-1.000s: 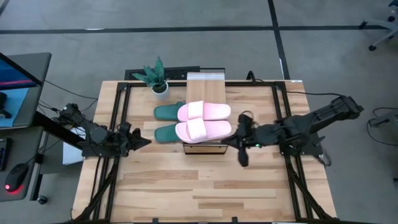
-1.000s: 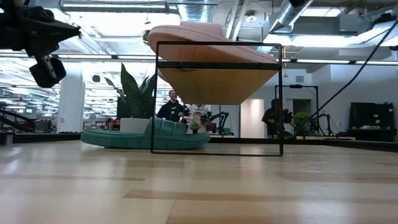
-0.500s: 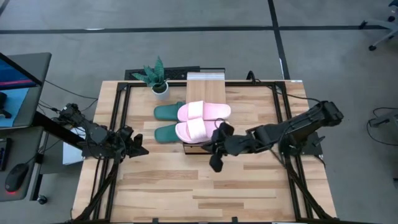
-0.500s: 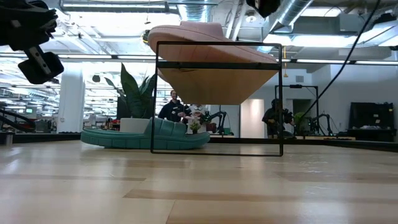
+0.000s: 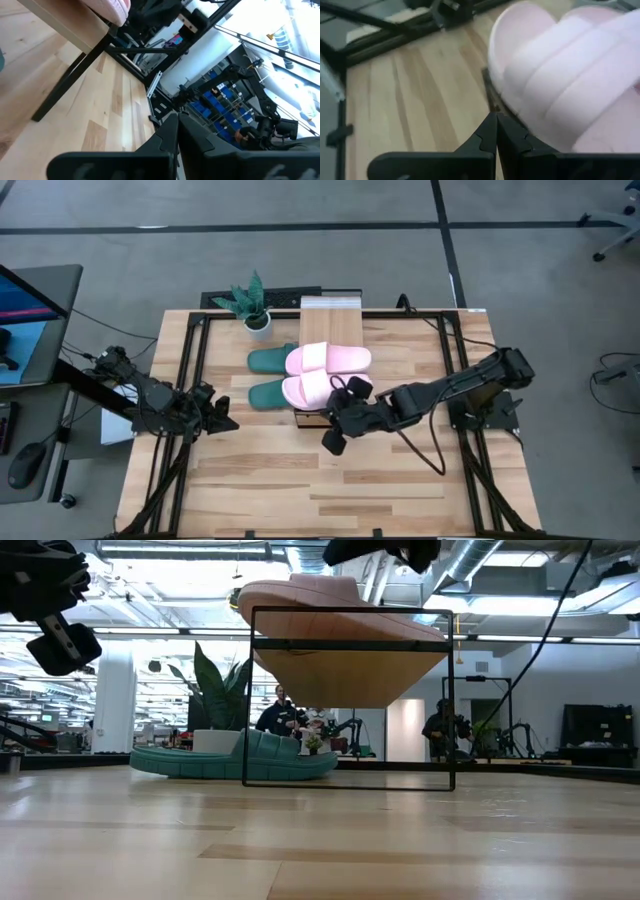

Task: Pick and place slides into the shelf
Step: Put the pink slipper on the shelf

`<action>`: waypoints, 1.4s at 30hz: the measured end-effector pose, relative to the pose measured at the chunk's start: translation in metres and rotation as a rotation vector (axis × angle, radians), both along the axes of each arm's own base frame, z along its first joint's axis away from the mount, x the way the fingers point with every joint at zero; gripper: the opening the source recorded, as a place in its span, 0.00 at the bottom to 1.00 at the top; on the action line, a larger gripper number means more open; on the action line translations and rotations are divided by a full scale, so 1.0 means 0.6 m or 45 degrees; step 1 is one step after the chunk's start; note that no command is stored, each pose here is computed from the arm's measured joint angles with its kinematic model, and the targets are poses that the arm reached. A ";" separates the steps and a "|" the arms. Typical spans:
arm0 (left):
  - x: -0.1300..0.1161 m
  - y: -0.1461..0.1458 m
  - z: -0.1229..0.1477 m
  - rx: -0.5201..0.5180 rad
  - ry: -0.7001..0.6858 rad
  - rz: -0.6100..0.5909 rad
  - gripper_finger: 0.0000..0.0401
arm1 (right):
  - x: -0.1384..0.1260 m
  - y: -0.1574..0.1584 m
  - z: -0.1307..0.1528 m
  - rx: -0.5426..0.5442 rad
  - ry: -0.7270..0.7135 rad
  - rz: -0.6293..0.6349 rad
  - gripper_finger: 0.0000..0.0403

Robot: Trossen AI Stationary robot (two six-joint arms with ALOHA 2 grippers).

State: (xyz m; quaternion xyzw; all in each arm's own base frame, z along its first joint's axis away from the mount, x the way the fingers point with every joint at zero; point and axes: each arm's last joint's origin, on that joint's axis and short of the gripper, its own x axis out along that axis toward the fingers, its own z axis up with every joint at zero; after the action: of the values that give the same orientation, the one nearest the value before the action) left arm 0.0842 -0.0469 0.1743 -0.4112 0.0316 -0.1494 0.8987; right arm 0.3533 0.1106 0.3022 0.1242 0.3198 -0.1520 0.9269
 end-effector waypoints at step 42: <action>0.000 0.000 0.000 -0.001 0.008 0.002 0.00 | 0.013 -0.033 -0.006 -0.002 0.068 -0.049 0.00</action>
State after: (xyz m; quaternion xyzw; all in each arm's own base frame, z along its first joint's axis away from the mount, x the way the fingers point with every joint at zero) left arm 0.0842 -0.0469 0.1740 -0.4120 0.0339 -0.1474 0.8985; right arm 0.3613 0.0907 0.2985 0.1256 0.3418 -0.1734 0.9150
